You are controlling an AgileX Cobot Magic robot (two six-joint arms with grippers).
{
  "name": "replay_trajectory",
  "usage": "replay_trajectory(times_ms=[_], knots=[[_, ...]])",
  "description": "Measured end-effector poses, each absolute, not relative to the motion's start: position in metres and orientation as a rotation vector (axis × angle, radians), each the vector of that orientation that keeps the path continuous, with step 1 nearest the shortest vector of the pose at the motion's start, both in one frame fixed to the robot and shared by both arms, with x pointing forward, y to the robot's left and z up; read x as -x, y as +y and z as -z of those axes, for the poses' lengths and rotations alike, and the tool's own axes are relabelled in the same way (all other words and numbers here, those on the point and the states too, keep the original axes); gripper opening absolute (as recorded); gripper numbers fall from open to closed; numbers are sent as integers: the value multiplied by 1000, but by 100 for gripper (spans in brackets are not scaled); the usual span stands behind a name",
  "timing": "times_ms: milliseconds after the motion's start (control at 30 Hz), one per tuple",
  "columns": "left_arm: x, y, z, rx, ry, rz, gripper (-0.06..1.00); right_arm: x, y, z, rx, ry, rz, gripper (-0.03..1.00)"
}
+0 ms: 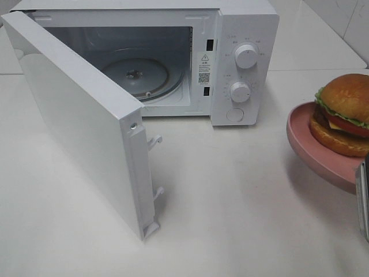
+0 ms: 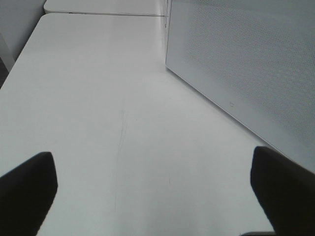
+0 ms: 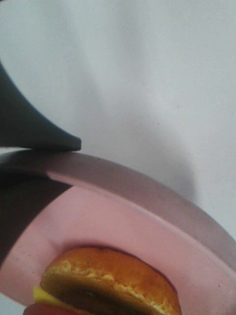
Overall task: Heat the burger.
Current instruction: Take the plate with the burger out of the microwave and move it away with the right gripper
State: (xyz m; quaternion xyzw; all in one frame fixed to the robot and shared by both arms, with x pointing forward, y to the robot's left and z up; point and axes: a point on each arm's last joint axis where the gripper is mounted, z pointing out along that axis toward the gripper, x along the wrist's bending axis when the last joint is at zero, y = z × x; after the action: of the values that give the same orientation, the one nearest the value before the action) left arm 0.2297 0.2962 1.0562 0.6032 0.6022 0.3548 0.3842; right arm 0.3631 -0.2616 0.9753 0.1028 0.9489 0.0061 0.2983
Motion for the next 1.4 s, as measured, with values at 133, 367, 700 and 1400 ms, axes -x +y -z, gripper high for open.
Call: replay_trajectory(times_ms=[133,367,700,1400], knots=[[-230,296,-1056,-1537,1535,-904,99,-362,-264,-973,-345,2506,-11,9],[-230,296,-1056,-1537,1535,-904,99,-366,-267,-974,-570,2414,-49,9],[-230,296,-1056,-1537,1535,-904,99,-378,-268,-971,-846,2336,-5,9],[-230,296,-1056,-1537,1535,-904,99,-441,-245,-948,-1456,2092,331,9]])
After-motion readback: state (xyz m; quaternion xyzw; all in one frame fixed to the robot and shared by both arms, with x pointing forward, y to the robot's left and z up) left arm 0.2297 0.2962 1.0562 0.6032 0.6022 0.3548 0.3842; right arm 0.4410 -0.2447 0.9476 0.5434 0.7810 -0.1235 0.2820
